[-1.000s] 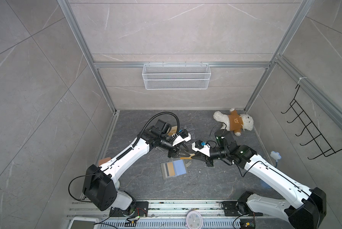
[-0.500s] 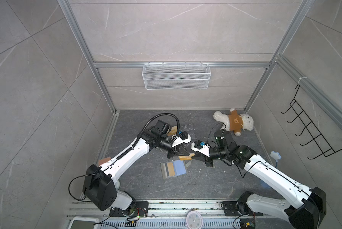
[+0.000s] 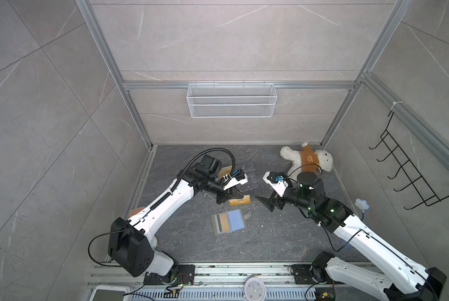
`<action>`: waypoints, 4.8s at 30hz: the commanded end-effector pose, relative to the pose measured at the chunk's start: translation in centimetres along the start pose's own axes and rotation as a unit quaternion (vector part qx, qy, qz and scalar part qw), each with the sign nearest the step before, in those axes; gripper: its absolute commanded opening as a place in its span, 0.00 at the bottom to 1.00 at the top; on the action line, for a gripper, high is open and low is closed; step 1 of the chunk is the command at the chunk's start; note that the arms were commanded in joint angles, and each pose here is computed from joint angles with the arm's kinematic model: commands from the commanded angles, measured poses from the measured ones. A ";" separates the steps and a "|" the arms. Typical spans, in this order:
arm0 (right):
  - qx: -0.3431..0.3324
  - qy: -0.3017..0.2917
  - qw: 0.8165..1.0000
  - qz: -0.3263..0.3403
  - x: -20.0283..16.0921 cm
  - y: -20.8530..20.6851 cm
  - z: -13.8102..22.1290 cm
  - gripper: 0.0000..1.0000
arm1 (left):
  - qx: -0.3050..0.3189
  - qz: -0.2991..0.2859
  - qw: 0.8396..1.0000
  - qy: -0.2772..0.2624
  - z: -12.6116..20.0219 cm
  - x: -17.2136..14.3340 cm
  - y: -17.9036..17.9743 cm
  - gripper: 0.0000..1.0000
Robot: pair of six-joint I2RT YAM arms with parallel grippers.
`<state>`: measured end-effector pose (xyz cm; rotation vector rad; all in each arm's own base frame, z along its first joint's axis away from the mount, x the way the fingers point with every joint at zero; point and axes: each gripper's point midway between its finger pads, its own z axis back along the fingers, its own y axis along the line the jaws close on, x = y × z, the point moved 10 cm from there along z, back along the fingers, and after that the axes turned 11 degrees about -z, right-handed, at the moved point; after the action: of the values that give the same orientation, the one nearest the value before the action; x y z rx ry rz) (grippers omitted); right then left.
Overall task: Take the credit cards out of the card holder
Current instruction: Take out the credit card from the card slot, then place the credit card in the storage box.
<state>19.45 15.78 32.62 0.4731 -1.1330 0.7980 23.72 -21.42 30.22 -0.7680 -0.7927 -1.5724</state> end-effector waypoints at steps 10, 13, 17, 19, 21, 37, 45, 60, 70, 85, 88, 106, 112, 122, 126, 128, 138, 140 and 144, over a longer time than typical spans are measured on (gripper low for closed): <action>-0.029 0.007 0.997 -0.074 -0.5 -0.4 -0.1 1.00 | 0.090 -0.023 0.994 0.062 3.3 -1.8 8.6 0.00; -0.022 0.011 0.997 -0.078 -0.8 -0.4 -0.5 1.00 | 0.091 -0.025 0.993 0.070 3.2 -2.6 10.5 0.00; -0.025 0.019 0.996 -0.079 -0.9 -0.5 -1.0 1.00 | 0.081 -0.018 0.994 0.075 2.9 -3.9 12.9 0.00; -0.024 0.026 0.996 -0.080 -1.1 -0.5 -1.3 1.00 | 0.080 -0.020 0.994 0.076 2.7 -4.5 13.9 0.00; -0.023 0.034 0.996 -0.079 -1.3 -0.6 -1.8 1.00 | 0.074 -0.020 0.994 0.077 2.4 -5.0 14.9 0.00; -0.019 0.067 0.995 -0.073 -2.2 -1.0 -4.1 1.00 | 0.051 -0.004 0.996 0.069 0.7 -7.8 18.4 0.00; -0.014 0.066 0.995 -0.073 -2.3 -0.9 -4.4 1.00 | 0.042 0.010 0.997 0.069 0.1 -8.7 18.6 0.00; -0.005 0.066 0.995 -0.075 -2.6 -0.7 -4.2 1.00 | 0.042 0.042 0.996 0.066 -0.5 -10.1 19.2 0.00; 0.004 0.064 0.995 -0.078 -2.6 -0.6 -4.2 1.00 | 0.037 0.062 0.995 0.071 -1.0 -11.0 18.9 0.00; 0.005 0.062 0.995 -0.080 -2.5 -0.5 -3.7 1.00 | 0.034 0.082 0.994 0.068 -1.1 -11.2 18.7 0.00; 0.006 0.059 0.995 -0.080 -2.4 -0.4 -3.5 1.00 | 0.034 0.085 0.994 0.066 -1.1 -11.1 18.7 0.00; 0.005 0.054 0.995 -0.083 -2.0 -0.3 -2.7 1.00 | 0.062 0.081 0.994 0.025 1.0 -7.8 18.1 0.00; 0.005 0.054 0.995 -0.083 -2.0 -0.3 -2.5 1.00 | 0.087 0.075 0.993 0.019 2.0 -6.5 18.0 0.00; 0.006 0.055 0.995 -0.081 -2.1 -0.2 -2.4 1.00 | 0.080 0.102 0.991 0.038 1.3 -7.7 18.6 0.00; 0.007 0.056 0.995 -0.079 -2.2 -0.2 -2.5 1.00 | 0.078 0.107 0.990 0.042 0.9 -8.2 18.8 0.00; 0.007 0.056 0.995 -0.078 -2.1 -0.2 -2.6 1.00 | 0.079 0.111 0.990 0.046 0.7 -8.5 18.9 0.00; 0.011 0.059 0.995 -0.077 -2.4 -0.2 -2.7 1.00 | 0.074 0.119 0.988 0.065 -0.1 -9.7 19.4 0.00; 0.010 0.059 0.995 -0.077 -2.5 -0.2 -2.6 1.00 | 0.073 0.120 0.988 0.067 -0.2 -9.9 19.5 0.00; 0.010 0.061 0.995 -0.077 -2.5 -0.2 -2.6 1.00 | 0.071 0.124 0.987 0.069 -0.6 -10.4 19.6 0.00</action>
<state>20.98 16.86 29.77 0.5128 -0.9870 0.6873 44.16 -18.63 22.24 -0.6250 -0.6610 -1.3112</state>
